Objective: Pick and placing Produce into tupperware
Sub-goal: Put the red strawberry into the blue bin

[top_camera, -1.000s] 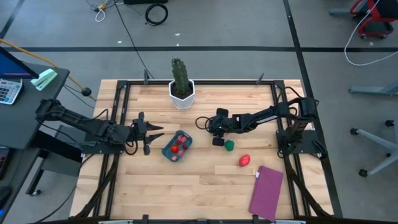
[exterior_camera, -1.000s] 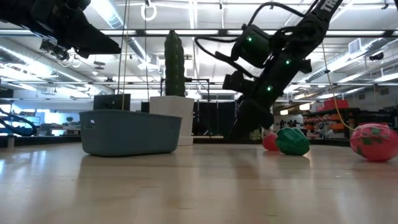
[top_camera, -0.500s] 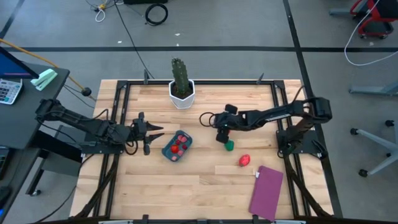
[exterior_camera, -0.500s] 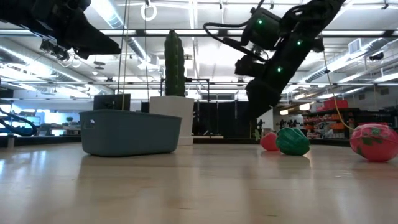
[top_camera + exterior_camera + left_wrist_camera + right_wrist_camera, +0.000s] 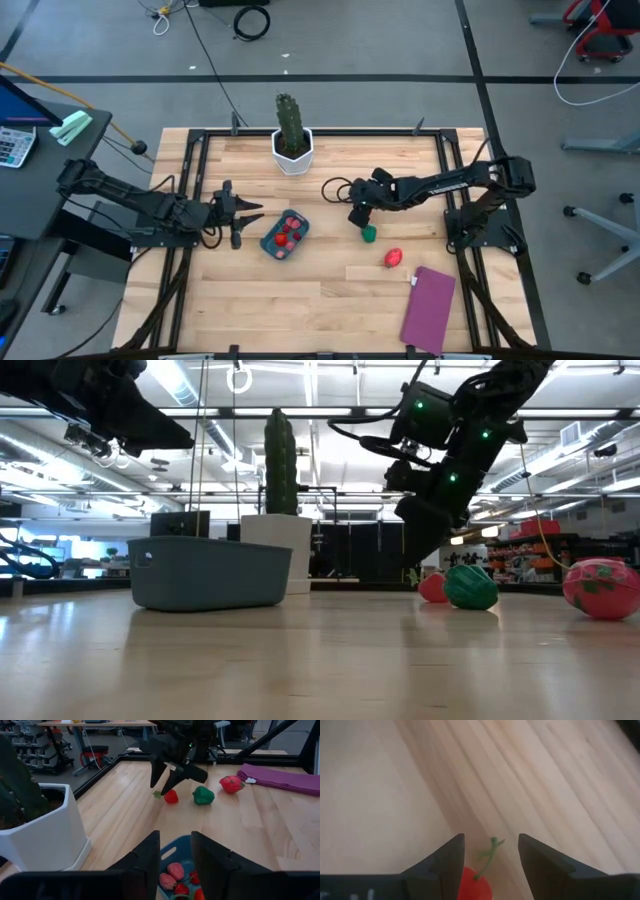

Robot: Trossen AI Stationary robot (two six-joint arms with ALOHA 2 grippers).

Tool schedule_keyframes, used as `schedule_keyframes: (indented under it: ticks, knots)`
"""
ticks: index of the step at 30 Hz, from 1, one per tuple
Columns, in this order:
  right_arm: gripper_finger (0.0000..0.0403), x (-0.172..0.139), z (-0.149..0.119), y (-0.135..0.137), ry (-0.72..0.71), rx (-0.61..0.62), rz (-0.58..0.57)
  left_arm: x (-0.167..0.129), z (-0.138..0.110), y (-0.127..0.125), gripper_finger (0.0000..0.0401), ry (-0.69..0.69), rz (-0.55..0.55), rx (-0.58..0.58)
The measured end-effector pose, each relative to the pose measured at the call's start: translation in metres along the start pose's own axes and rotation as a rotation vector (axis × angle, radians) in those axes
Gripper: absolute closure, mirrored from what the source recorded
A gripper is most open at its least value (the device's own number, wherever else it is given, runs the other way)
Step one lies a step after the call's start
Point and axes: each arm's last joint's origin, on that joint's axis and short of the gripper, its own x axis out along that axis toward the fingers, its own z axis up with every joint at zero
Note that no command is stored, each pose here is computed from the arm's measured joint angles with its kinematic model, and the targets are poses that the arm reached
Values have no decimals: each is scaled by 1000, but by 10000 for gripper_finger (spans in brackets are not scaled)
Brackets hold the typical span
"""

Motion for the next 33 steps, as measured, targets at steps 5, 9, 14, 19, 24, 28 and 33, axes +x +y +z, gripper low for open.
schedule_keyframes:
  ticks: [5,9,14,19,24,28,33]
  knots:
    - [209,0,0,0,-7,12,-22,0,-1,0,286,5,1,4]
    - [211,1,-1,-1,7,46,-27,0,-1,0,289,5,1,3]
    - [212,1,-3,-2,27,65,-32,0,-1,0,285,5,1,-1]
    - [212,1,-3,-2,30,71,-29,0,-1,0,288,5,1,-2]
    - [212,1,-4,-2,34,86,-29,0,-1,0,290,5,1,-2]
    - [212,1,-4,-2,35,92,-28,0,-1,0,286,5,1,-3]
    - [212,1,-4,-2,36,98,-26,0,-1,0,286,5,1,-3]
